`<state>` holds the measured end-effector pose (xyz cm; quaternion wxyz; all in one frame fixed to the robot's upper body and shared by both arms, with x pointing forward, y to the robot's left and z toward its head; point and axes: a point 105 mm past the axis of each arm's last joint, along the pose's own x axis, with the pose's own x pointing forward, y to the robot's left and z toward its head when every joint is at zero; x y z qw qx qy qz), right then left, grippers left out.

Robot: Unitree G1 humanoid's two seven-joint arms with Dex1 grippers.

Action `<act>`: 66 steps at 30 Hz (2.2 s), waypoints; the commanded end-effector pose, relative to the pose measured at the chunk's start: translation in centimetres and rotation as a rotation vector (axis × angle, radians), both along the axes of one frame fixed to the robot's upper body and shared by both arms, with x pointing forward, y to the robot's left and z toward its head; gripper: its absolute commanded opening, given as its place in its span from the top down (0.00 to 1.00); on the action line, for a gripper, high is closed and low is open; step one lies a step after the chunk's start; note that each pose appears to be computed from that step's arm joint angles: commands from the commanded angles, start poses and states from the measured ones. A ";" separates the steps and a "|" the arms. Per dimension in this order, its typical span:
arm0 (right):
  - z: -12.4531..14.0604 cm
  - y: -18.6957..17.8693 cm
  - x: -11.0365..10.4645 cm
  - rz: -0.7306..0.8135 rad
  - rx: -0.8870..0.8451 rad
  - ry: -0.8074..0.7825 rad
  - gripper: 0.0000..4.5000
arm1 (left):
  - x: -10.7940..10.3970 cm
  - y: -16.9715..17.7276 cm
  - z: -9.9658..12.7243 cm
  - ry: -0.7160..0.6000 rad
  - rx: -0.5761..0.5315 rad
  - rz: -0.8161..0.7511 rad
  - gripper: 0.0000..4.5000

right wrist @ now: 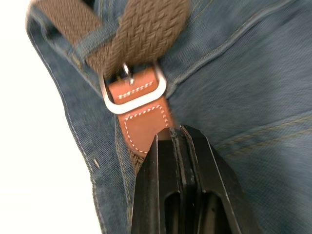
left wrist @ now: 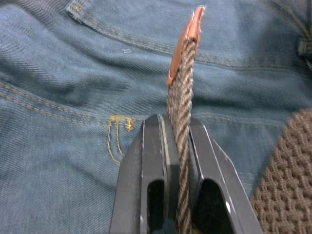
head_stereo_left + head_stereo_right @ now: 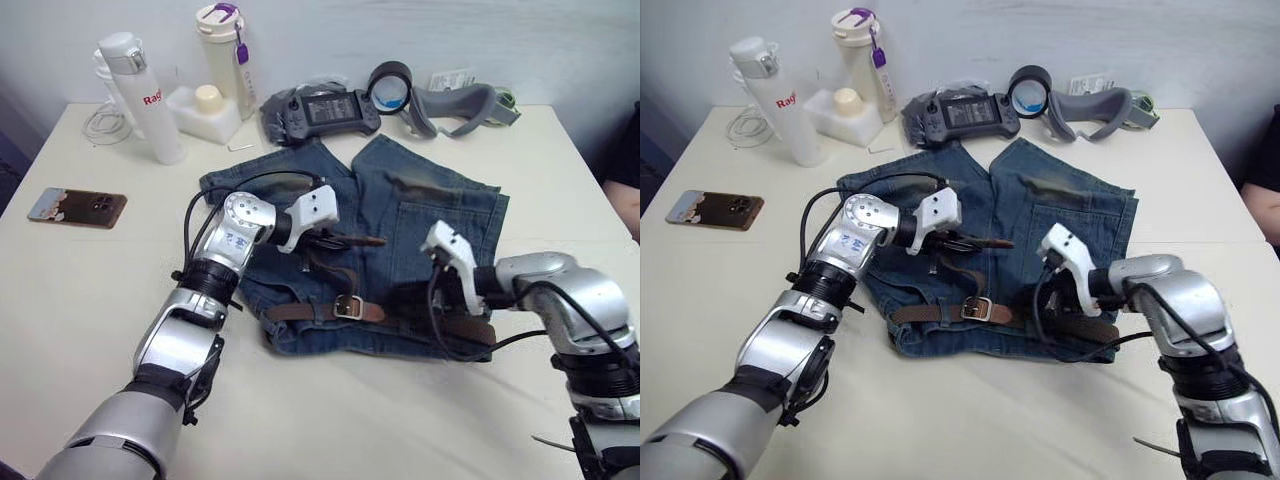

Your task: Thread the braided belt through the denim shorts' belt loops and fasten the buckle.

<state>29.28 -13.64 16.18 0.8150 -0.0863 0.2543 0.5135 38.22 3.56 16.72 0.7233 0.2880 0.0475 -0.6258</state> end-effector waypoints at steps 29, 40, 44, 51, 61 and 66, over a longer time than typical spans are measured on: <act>5.1 3.3 2.4 0.103 -0.133 -0.678 1.00 | -3.4 -0.6 4.0 -0.153 -0.098 -0.035 0.64; 4.7 2.9 2.4 0.099 -0.154 -0.669 1.00 | -3.5 -1.9 4.2 -0.233 -0.063 -0.092 0.24; 4.5 2.8 2.4 0.096 -0.163 -0.664 1.00 | -3.6 -2.0 4.5 -0.235 -0.069 -0.104 0.35; 4.4 2.6 2.3 0.098 -0.171 -0.660 1.00 | -4.1 -2.4 3.9 -0.221 -0.046 -0.155 0.98; 3.0 2.4 0.9 0.101 -0.163 -0.594 0.53 | -4.1 -1.6 2.9 -0.176 -0.031 -0.133 1.00; 0.4 1.9 -1.9 0.149 -0.231 -0.559 0.05 | -4.0 0.6 1.2 -0.154 0.035 -0.107 1.00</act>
